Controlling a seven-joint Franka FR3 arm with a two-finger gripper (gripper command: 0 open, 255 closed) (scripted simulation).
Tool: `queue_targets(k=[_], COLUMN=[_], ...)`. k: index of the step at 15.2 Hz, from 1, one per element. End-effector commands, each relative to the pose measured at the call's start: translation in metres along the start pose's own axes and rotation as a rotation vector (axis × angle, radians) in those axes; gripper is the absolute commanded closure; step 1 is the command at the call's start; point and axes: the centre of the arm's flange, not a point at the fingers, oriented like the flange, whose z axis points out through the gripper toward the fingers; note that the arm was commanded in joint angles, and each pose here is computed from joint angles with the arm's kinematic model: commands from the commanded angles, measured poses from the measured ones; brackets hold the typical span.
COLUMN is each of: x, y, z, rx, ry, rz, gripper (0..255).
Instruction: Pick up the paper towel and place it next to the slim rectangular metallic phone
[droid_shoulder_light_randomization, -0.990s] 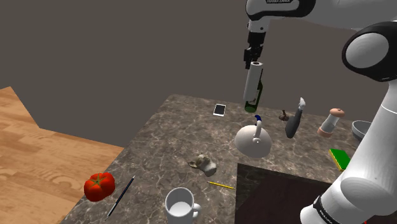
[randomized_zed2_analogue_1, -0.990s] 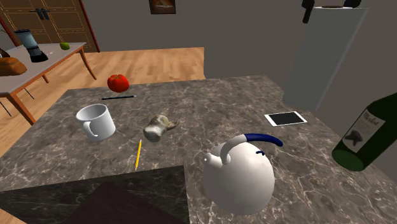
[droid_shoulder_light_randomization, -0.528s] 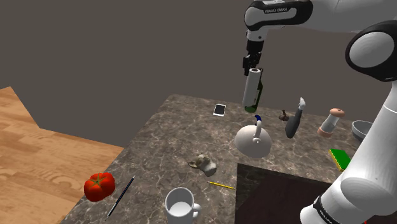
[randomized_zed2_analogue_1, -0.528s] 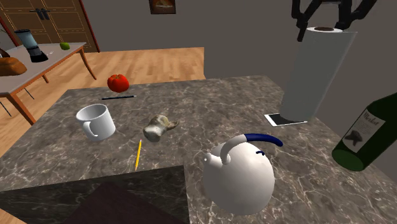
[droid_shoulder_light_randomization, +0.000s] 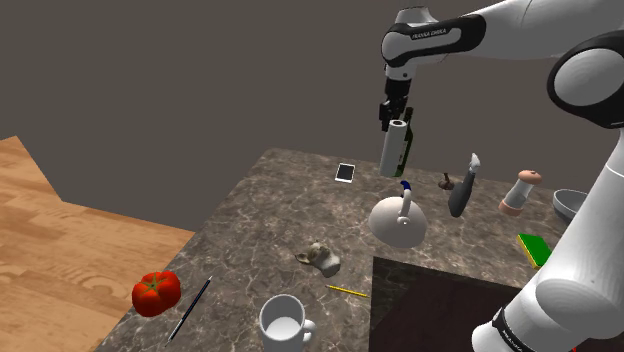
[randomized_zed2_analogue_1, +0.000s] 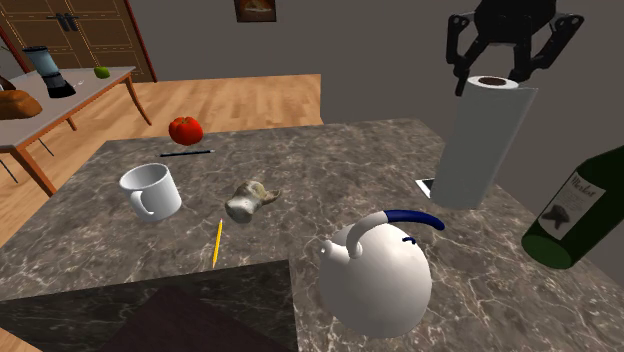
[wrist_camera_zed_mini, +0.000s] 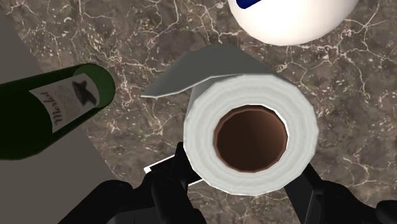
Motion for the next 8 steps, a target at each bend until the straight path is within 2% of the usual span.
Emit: queue_targets(k=[1,8], x=[0.001,0.002], y=[0.001,0.000], z=[0.010,0.047], rx=[0.000,0.000], ry=[0.001,0.001], rz=[0.000,0.000], gripper=[255,255])
